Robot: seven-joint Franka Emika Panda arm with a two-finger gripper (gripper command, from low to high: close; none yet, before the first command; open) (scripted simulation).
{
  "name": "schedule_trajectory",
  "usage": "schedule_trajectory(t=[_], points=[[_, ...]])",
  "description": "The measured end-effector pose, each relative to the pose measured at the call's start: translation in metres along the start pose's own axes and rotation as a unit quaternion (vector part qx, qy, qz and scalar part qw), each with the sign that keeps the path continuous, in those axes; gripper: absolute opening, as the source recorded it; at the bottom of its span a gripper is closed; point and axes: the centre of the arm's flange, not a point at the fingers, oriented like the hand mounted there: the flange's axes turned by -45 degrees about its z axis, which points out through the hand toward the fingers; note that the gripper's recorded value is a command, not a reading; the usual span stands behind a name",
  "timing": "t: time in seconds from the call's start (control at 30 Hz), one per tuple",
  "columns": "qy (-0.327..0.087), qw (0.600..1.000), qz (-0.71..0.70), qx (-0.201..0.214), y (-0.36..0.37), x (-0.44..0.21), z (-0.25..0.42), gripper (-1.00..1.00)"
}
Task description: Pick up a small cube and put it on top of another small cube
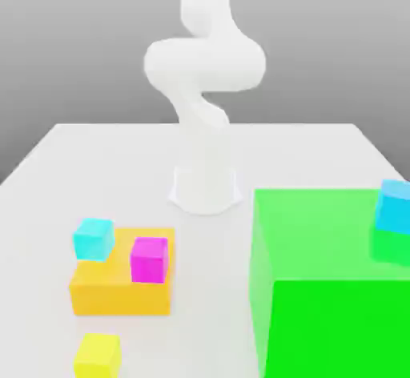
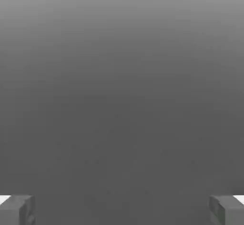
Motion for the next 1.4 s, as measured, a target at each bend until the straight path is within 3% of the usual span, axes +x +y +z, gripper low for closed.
schedule_trajectory(t=[0.43,0.9,1.07,1.1,1.4], points=[[-0.170,0.985,0.020,0.011,0.067,-0.053,0.234,0.00],[-0.342,0.939,0.036,-0.022,0.144,-0.224,0.414,0.00],[-0.357,0.933,0.035,-0.027,0.153,-0.276,0.464,0.00],[-0.357,0.933,0.036,-0.027,0.153,-0.283,0.471,-1.00],[-0.358,0.933,0.035,-0.027,0.153,-0.269,0.456,-1.00]])
